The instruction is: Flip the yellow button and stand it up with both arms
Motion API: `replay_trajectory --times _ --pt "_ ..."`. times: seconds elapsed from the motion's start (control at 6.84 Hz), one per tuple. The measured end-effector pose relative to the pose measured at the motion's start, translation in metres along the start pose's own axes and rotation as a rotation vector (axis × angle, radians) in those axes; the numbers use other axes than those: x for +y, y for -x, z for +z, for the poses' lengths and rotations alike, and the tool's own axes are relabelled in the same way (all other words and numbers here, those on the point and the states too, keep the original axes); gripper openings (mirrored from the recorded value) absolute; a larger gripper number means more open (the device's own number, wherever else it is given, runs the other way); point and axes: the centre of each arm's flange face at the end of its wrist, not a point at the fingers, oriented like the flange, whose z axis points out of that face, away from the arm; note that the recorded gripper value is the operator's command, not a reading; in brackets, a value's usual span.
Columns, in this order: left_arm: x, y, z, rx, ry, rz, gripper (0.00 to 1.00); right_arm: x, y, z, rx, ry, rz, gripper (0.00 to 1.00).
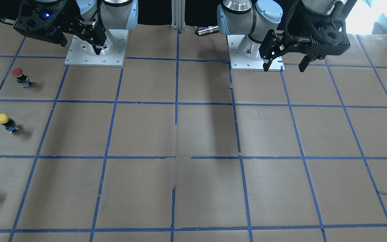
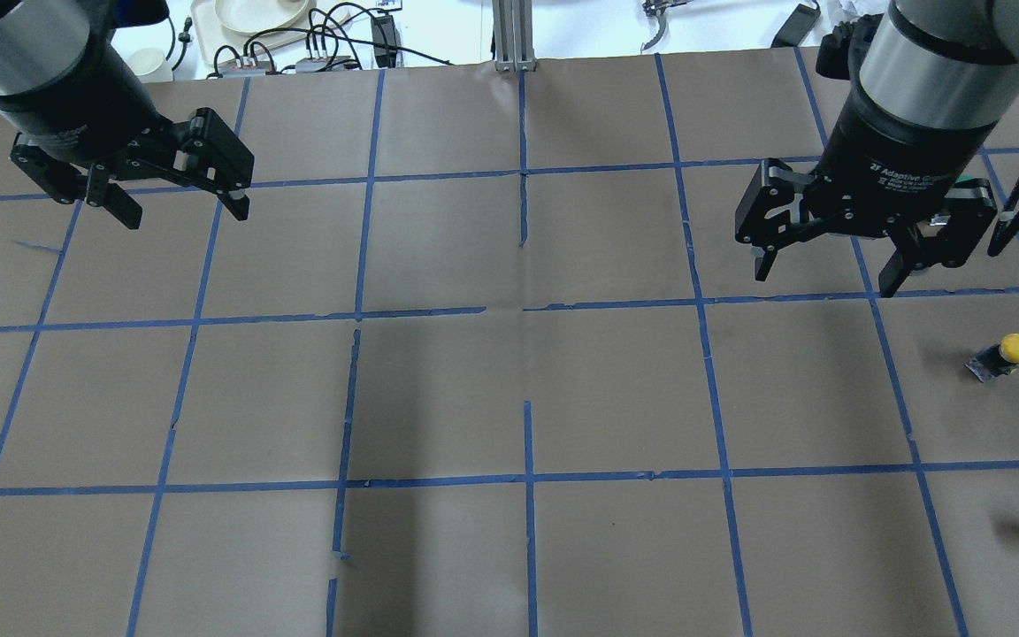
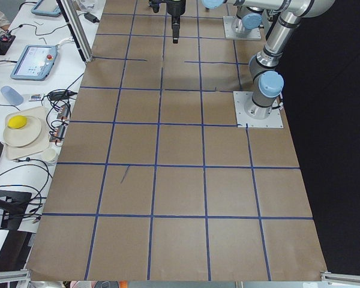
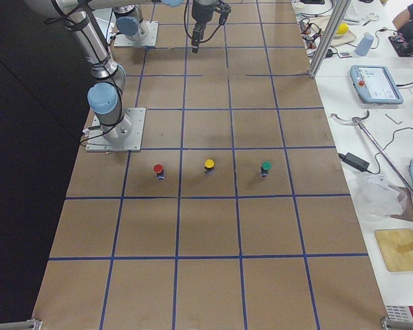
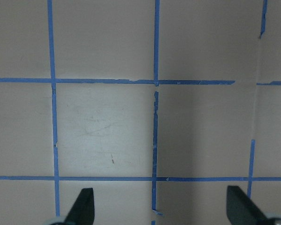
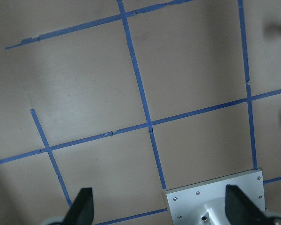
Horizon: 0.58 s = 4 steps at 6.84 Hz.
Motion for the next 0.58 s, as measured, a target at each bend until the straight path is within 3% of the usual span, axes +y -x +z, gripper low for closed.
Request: replay_trajectory --times 0.58 --pt "-0.0005 0.0 0.0002 0.001 0.0 0.0 1.0 0.0023 0.0001 -0.0003 -0.013 0.01 0.002 1.0"
